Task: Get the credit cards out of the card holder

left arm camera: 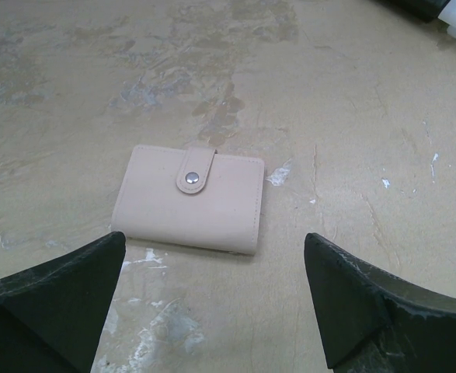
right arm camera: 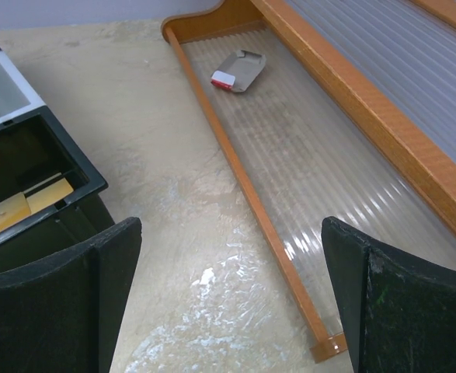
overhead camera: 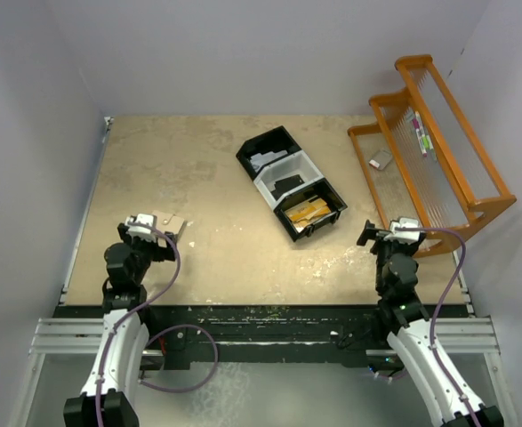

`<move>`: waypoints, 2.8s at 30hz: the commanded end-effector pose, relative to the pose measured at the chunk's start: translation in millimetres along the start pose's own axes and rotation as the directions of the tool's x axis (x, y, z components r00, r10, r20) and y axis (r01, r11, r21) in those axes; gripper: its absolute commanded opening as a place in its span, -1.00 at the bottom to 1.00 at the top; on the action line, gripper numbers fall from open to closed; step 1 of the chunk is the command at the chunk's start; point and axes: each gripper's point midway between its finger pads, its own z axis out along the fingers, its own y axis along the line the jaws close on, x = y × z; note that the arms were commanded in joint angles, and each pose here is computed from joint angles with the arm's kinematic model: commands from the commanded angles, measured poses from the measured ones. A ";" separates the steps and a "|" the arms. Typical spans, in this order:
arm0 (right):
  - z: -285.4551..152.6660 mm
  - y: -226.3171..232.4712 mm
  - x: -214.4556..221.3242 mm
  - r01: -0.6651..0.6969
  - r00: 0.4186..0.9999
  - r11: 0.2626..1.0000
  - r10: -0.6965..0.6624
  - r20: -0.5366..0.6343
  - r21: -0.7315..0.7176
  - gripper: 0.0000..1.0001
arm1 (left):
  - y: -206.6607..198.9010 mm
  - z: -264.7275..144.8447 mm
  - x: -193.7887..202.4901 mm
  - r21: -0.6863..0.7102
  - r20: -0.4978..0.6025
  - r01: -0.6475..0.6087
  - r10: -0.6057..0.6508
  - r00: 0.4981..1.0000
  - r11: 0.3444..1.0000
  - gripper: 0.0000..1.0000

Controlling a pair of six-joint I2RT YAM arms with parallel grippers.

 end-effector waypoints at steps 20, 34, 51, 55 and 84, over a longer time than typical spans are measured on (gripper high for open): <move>20.8 85.9 -141.8 -0.605 0.794 0.780 0.576 -0.195 -0.161 0.99 | 6.5 15.2 -122.1 0.250 -0.398 -0.084 0.181 0.899 0.965 0.98; 22.1 161.1 -89.8 -0.415 0.879 0.851 0.284 -0.382 -0.323 0.99 | 37.3 49.0 -35.4 0.243 -0.638 -0.094 0.232 0.735 0.966 0.99; -43.2 294.1 -59.5 -0.232 0.914 0.790 -0.023 -0.405 -0.567 0.96 | 66.6 86.7 7.6 0.183 -0.745 -0.050 0.172 0.644 0.982 0.49; -60.7 307.8 -57.7 -0.230 0.914 0.757 -0.048 -0.403 -0.611 0.94 | 66.5 94.1 17.3 0.200 -0.759 -0.019 0.167 0.629 0.980 0.21; -86.4 337.6 -56.6 -0.250 0.904 0.676 -0.094 -0.418 -0.693 0.92 | 88.9 83.3 4.6 0.248 -0.730 0.289 -0.018 0.683 0.925 0.05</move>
